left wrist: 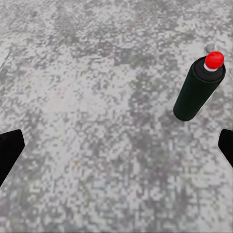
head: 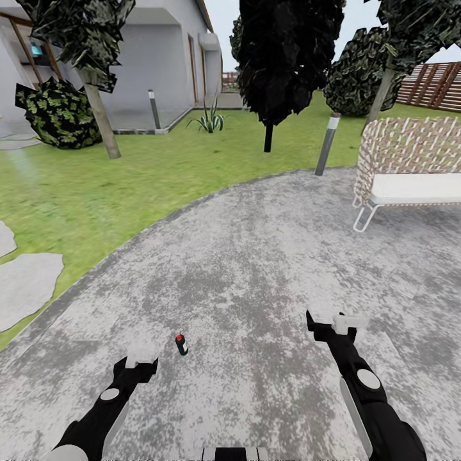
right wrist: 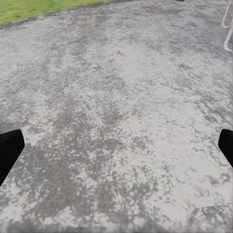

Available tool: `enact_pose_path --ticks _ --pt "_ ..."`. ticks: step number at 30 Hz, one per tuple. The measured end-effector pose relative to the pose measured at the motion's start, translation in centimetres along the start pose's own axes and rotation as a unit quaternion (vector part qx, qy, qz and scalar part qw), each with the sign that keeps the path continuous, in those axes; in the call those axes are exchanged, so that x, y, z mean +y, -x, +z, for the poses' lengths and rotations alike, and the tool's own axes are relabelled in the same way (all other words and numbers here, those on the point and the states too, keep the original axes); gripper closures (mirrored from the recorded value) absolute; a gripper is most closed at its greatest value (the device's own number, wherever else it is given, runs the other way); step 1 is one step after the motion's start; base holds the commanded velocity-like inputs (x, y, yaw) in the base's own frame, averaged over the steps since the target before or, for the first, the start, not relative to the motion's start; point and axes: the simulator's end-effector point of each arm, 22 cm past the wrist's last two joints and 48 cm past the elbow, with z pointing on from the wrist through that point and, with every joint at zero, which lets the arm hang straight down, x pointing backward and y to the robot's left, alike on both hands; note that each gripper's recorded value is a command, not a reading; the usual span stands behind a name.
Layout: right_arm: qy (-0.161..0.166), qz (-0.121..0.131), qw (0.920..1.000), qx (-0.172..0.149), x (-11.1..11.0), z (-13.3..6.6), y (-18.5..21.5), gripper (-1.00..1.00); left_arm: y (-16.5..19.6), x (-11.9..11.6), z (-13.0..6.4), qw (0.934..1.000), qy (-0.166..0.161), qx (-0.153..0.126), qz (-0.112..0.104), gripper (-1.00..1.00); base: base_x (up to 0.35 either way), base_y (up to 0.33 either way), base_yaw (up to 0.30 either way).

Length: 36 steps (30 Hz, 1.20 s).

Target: In the garden, pick up the pesticide atomizer on the floor and spray pesticide onto both trees until each tree trunk is fully covered.

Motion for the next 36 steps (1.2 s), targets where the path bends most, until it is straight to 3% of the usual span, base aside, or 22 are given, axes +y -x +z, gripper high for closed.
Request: enact_pose_path --ticks 15,25,36 --pt "0.0 -0.004 0.9991 0.043 0.1 0.9 -5.1 -1.0 -4.9 -0.5 1.3 0.999 -0.004 0.043 0.006 -1.0 0.0 0.0 0.0" --pt "0.0 -0.004 0.9987 0.05 0.1 1.0 -6.0 -1.0 -5.3 -0.7 1.5 0.9989 -0.006 0.045 0.009 -1.0 0.007 -0.002 0.0" --pt "0.0 -0.005 0.9988 0.05 0.0 1.0 -5.9 -1.0 -4.8 -0.8 1.6 0.9994 -0.006 0.034 0.009 -1.0 0.191 -0.151 0.0"
